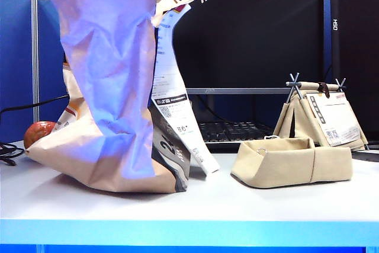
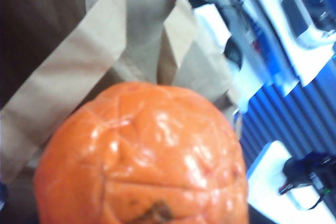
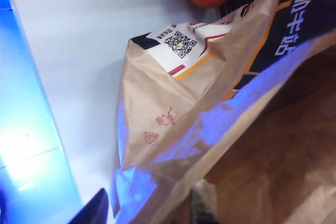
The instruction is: Open the paper bag and put two oranges into the paper bag.
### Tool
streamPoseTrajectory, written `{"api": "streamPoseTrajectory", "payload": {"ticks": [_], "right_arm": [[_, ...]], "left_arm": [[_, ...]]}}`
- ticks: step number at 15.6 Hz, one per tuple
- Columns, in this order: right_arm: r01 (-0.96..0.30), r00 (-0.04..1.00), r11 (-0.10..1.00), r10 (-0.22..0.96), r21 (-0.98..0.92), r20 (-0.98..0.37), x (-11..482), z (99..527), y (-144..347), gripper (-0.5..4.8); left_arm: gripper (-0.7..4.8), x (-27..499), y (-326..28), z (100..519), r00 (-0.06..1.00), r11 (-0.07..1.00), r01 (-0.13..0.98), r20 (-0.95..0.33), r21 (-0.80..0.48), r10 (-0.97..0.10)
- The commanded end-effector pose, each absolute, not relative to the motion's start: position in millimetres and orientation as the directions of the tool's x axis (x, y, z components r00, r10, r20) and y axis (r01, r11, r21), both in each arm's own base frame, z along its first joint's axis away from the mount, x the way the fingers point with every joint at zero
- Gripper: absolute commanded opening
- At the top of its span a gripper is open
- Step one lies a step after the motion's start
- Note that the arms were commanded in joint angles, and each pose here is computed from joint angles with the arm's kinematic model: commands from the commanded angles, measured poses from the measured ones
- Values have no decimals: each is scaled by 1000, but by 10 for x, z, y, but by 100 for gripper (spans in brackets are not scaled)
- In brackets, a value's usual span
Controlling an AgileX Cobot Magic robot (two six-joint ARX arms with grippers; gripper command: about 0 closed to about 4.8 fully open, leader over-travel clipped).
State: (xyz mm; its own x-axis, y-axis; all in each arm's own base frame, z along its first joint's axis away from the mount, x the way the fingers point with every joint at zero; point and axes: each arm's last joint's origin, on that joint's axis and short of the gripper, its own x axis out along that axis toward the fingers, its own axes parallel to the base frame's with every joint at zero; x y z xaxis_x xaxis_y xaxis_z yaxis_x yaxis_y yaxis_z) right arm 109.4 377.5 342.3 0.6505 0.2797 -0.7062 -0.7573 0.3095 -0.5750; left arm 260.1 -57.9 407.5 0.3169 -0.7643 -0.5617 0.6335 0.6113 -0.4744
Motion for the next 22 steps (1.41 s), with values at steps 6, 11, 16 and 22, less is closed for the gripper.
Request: {"api": "streamPoseTrajectory", "payload": {"ticks": [6,11,16,22], "right_arm": [[-756,653,323,294,-570,-698,1089,3458,3775,202],[-754,654,326,286,-570,-701,1114,3456,3763,202],[-752,656,331,281,-571,-701,1142,3457,3753,202],[-752,656,331,279,-571,-701,1142,3456,3752,202]], "left_arm": [[479,2659,-591,4245,390,599,662,-476,-450,-788],[479,2686,-581,4352,467,640,665,-454,-385,-759],[479,2667,-415,4362,734,946,323,-637,21,-237],[479,3181,-64,3746,575,982,188,-811,2,-108]]}}
